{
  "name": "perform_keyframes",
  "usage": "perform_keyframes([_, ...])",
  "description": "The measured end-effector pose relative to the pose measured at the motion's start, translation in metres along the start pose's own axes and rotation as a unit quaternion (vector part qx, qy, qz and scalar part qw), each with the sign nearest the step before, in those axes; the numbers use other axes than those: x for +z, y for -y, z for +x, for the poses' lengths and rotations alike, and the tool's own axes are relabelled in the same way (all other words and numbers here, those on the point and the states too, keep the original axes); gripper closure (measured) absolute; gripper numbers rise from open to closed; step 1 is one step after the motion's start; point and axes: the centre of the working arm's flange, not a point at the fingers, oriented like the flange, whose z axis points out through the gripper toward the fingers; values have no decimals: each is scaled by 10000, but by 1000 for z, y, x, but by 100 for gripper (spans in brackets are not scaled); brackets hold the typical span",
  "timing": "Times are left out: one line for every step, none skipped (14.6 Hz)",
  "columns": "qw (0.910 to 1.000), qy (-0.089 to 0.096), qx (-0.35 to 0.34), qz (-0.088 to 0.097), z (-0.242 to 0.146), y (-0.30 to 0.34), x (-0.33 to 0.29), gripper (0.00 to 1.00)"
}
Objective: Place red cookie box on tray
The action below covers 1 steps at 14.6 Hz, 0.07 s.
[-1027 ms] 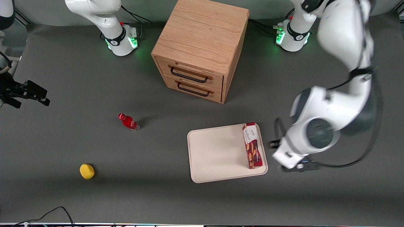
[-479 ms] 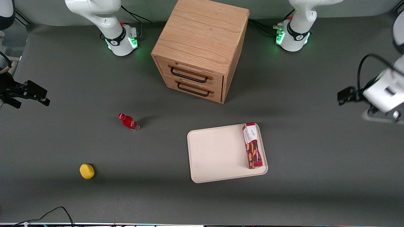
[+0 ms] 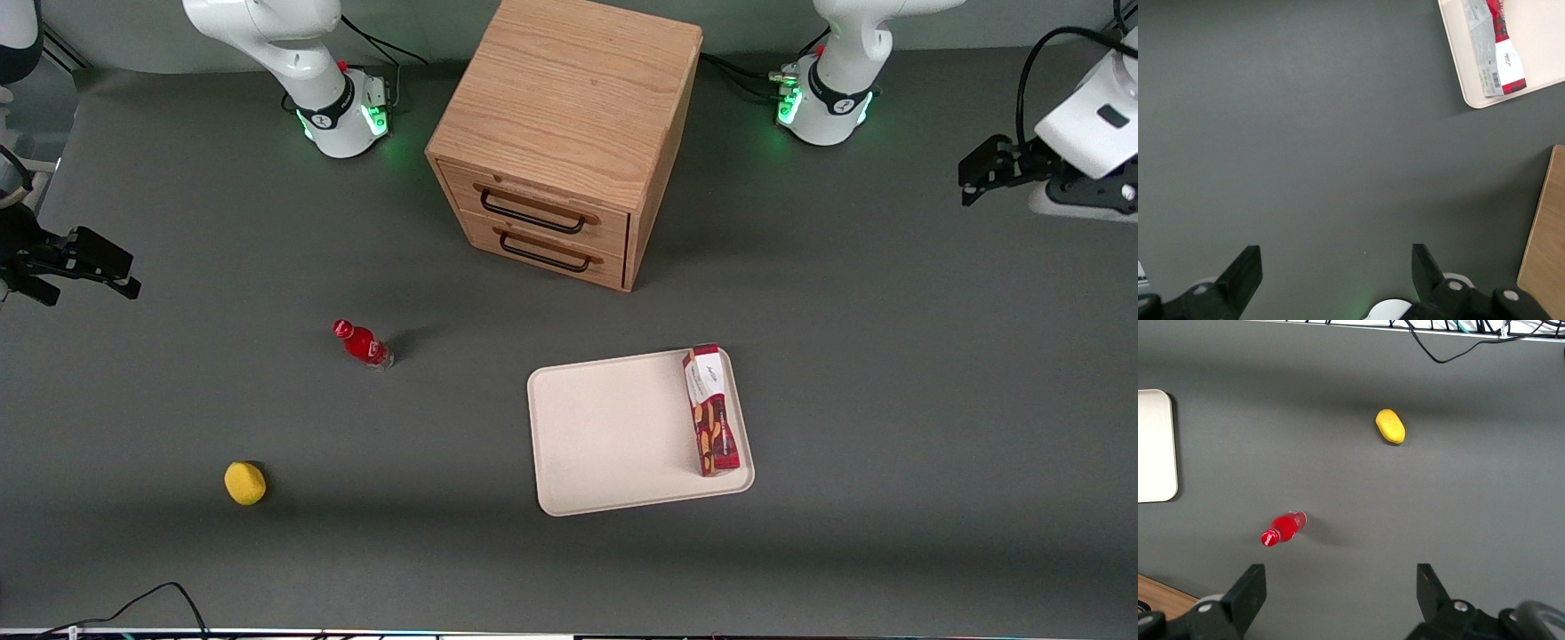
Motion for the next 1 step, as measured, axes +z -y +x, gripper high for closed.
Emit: perform_keyframes([10000, -10, 78, 1, 0, 0, -1, 0])
